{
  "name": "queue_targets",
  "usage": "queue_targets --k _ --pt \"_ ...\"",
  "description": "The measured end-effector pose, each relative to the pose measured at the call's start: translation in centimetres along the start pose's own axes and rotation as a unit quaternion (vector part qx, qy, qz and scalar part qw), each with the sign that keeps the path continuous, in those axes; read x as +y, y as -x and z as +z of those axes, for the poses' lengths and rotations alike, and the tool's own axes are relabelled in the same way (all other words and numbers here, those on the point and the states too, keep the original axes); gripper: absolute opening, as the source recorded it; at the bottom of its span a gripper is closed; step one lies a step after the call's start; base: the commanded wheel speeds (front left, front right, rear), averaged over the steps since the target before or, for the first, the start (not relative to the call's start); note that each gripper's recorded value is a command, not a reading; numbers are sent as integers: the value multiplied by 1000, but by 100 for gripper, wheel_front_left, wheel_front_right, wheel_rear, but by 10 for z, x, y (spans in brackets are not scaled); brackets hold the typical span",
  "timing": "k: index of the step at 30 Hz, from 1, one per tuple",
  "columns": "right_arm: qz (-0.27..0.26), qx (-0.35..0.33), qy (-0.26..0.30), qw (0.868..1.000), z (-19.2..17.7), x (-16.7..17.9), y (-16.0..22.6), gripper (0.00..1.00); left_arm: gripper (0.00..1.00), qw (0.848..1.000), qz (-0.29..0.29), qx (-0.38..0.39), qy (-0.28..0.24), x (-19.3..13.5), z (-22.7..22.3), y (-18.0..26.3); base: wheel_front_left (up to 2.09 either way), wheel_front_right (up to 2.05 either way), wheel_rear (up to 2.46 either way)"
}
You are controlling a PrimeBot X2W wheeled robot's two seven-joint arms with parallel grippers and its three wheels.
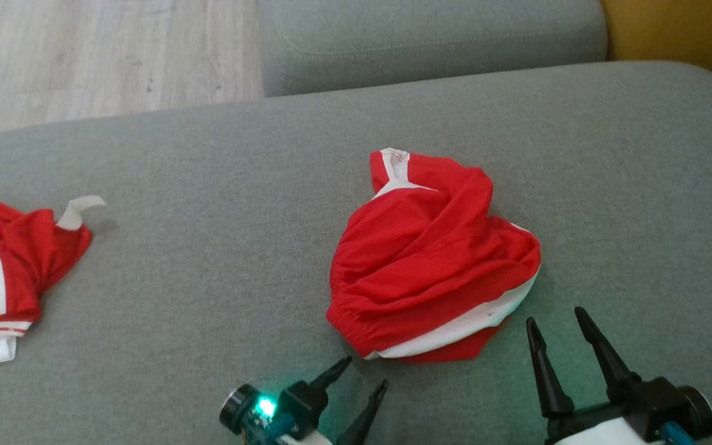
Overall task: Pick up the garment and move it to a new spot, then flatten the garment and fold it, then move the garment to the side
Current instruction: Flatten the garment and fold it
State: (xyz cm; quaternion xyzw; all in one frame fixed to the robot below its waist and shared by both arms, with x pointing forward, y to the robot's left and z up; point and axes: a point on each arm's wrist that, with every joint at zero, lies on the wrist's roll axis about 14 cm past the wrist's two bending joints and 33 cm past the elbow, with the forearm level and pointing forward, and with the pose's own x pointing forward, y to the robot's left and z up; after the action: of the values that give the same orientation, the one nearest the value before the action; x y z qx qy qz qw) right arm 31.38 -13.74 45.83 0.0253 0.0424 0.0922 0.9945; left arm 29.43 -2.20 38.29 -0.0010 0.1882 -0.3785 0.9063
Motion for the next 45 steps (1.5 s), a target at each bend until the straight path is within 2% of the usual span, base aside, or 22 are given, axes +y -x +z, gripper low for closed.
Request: queue_targets --k 26,27,29,30,31,41,45 --pt "-18 11 9 1000 -4 -17 -3 100 100 1000 -5 7 -24 13 9 -27 0 0 0" --pt "-19 11 9 1000 -4 -17 -3 100 87 1000 -6 6 -28 13 10 -28 0 0 0" --pt "-19 10 9 1000 -4 -17 -3 100 33 999 -8 5 -33 12 11 -28 0 0 0" --pt "-19 9 10 1000 -3 -17 -3 100 13 999 -8 4 -36 12 12 -28 0 0 0" --pt "-19 7 10 1000 -2 -17 -3 100 0 999 -9 4 -39 12 12 -27 0 0 0" --pt "-19 -24 13 999 15 -15 5 100 0 998 -21 -23 -60 -3 28 -19 0 0 0" --pt "-22 -41 11 999 23 -15 9 100 0 994 -43 -67 -74 -20 56 -18 0 0 0"
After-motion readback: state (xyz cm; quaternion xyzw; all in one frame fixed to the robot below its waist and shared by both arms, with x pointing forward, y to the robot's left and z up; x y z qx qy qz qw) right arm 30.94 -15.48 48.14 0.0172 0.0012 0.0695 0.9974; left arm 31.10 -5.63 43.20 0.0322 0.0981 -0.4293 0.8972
